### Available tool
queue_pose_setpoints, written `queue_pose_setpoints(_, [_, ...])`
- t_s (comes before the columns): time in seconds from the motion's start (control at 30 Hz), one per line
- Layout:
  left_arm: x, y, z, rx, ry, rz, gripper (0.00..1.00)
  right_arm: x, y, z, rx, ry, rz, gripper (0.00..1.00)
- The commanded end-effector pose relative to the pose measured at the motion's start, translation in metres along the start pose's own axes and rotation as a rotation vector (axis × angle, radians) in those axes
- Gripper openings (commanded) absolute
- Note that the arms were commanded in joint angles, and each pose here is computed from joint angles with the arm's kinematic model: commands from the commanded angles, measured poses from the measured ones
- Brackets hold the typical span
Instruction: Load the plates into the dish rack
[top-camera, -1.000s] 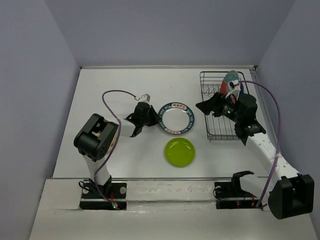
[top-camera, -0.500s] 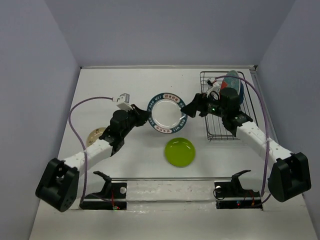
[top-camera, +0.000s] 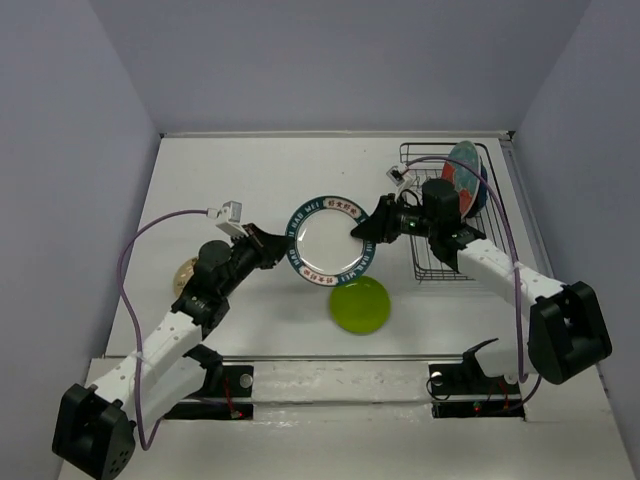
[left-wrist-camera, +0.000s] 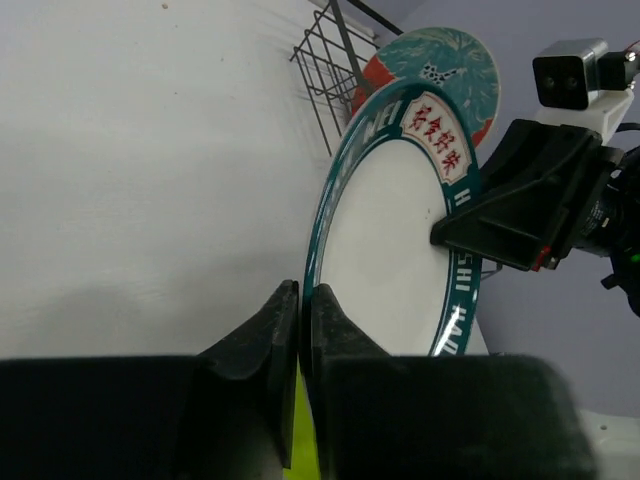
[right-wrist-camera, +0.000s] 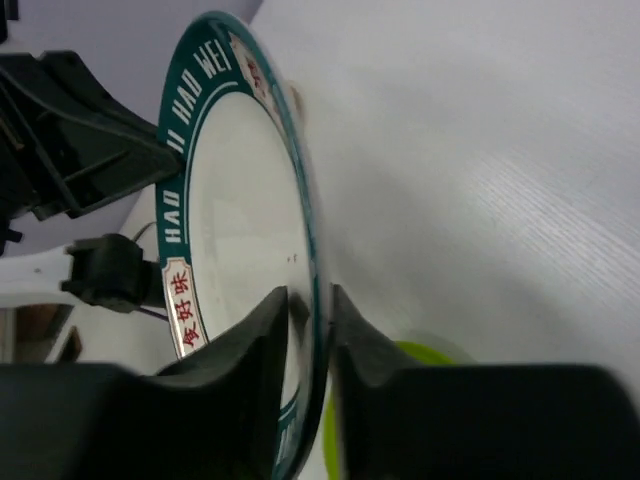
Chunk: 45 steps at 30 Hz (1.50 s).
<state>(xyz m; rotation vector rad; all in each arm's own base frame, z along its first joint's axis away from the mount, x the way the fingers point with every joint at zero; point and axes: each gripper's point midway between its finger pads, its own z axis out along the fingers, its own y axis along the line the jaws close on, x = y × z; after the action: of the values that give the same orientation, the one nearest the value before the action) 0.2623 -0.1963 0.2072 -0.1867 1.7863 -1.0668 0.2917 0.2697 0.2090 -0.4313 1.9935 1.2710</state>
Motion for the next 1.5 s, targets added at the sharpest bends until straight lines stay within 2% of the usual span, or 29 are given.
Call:
queue_pose_setpoints(0.0, [-0.025,-0.040,-0.009,0.136,-0.052,0.018,0.29,-0.007,0.044,0.000,-0.230,-0.020,0.015,0.09])
queue_pose_setpoints(0.03, [-0.026,-0.044,-0.011,0.143,-0.046,0.042,0.63,-0.012,0.044,-0.002,-0.211,-0.050,0.007,0.07])
queue_pose_setpoints(0.07, [-0.029,-0.046,-0.013,0.126,-0.029,0.057,0.79,-0.014,0.043,-0.003,-0.193,-0.066,0.004,0.07])
queue_pose_setpoints(0.13, [-0.036,-0.050,-0.018,0.111,-0.029,0.135,0.99,-0.030,0.038,-0.006,-0.114,-0.127,-0.015,0.07])
queue_pose_setpoints(0.17, [-0.052,-0.061,-0.026,0.101,-0.041,0.210,0.99,-0.047,0.025,-0.012,-0.006,-0.172,-0.059,0.07])
queue_pose_setpoints(0.2, [-0.044,-0.053,-0.029,0.066,-0.008,0.202,0.99,-0.049,0.027,-0.013,0.004,-0.157,-0.045,0.07])
queue_pose_setpoints(0.23, [-0.057,-0.062,-0.034,0.069,-0.023,0.296,0.99,-0.056,0.011,-0.020,0.126,-0.179,-0.061,0.07])
queue_pose_setpoints(0.27, [-0.059,-0.060,-0.037,0.047,-0.011,0.339,0.99,-0.066,0.007,-0.026,0.175,-0.205,-0.079,0.07])
queue_pose_setpoints(0.3, [-0.055,-0.044,-0.043,-0.031,0.031,0.371,0.99,-0.086,0.005,-0.037,0.223,-0.254,-0.101,0.07])
queue_pose_setpoints(0.37, [-0.058,-0.035,-0.049,-0.082,0.045,0.455,0.99,-0.102,-0.018,-0.060,0.416,-0.302,-0.123,0.07])
queue_pose_setpoints(0.4, [-0.057,-0.028,-0.052,-0.111,0.051,0.472,0.99,-0.118,-0.020,-0.071,0.483,-0.350,-0.147,0.07])
queue_pose_setpoints(0.43, [-0.047,-0.013,-0.052,-0.139,0.072,0.486,0.99,-0.128,-0.041,-0.090,0.649,-0.390,-0.163,0.07])
queue_pose_setpoints(0.5, [-0.041,-0.004,-0.050,-0.136,0.047,0.474,0.99,-0.156,-0.056,-0.125,0.856,-0.480,-0.184,0.07])
queue_pose_setpoints(0.6, [-0.040,-0.015,-0.051,-0.080,0.055,0.491,0.99,-0.170,-0.069,-0.150,1.036,-0.473,-0.237,0.07])
queue_pose_setpoints(0.73, [-0.043,-0.017,-0.055,-0.074,0.036,0.508,0.99,-0.212,-0.073,-0.202,1.355,-0.511,-0.341,0.07])
queue_pose_setpoints(0.87, [-0.042,-0.027,-0.061,-0.044,0.022,0.520,0.99,-0.231,-0.087,-0.222,1.546,-0.463,-0.402,0.07])
queue_pose_setpoints(1.1, [-0.034,-0.038,-0.066,-0.014,0.022,0.530,0.99,-0.239,-0.125,-0.229,1.714,-0.300,-0.464,0.07])
queue_pose_setpoints(1.47, [-0.032,-0.043,-0.069,0.003,0.018,0.534,0.99,-0.197,-0.184,-0.212,1.621,-0.162,-0.345,0.07])
